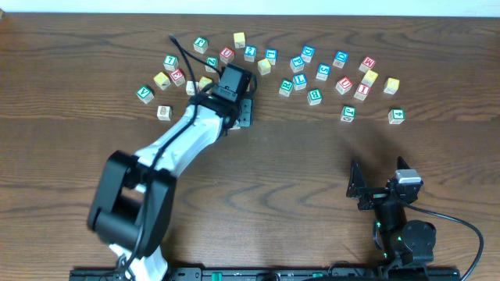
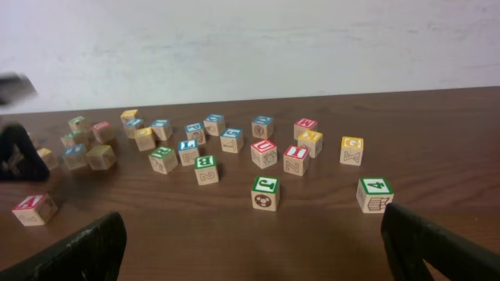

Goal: Spell out AI2

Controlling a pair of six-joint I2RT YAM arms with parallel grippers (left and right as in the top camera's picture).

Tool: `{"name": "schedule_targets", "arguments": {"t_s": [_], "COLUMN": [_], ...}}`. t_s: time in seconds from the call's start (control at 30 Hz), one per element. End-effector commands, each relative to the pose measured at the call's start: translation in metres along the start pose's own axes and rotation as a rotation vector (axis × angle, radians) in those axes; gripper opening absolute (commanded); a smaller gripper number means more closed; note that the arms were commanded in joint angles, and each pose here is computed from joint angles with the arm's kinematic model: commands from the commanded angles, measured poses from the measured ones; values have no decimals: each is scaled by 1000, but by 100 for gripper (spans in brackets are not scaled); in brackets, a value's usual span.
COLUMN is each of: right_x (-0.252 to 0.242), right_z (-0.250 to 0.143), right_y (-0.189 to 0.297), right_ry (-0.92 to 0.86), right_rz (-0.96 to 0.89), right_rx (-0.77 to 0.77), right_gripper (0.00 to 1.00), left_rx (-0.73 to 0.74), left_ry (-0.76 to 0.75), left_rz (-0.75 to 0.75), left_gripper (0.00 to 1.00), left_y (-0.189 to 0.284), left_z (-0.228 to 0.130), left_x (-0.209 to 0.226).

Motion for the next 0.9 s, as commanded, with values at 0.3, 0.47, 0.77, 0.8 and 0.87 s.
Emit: {"name": "schedule_targets", "arguments": {"t_s": [0.3, 0.47, 0.77, 0.8, 0.87], "right_x": [-1, -1, -5, -5, -8], "right_z": [-2, -2, 30, 36, 49], "right_y": [0, 0, 2, 4, 7], "right_ry": [-10, -10, -4, -3, 2], "right_rz": [-4, -4, -19, -21, -30], "right_rx": [7, 6, -146, -163, -189], "right_gripper": [99, 99, 99, 99, 99], "left_rx": [-47, -55, -253, -285, -336], "left_ry": [21, 84, 162, 170, 183], "left_rz": [-2, 4, -61, -73, -92], "left_gripper": [70, 76, 80, 81, 81], "left_y": [72, 80, 90, 95, 105], "left_z": [12, 19, 69, 75, 86], "left_x": [15, 29, 41, 41, 43]}}
Point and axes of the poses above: each gripper's point midway between its finger pads, its own y axis back along the fingers, its own x axis along the line the jaws close on, z = x × y, the point moved 5 cm from there along y, back along the fingers, and after that the axes turned 14 degrees about y, right-handed, at the moved point
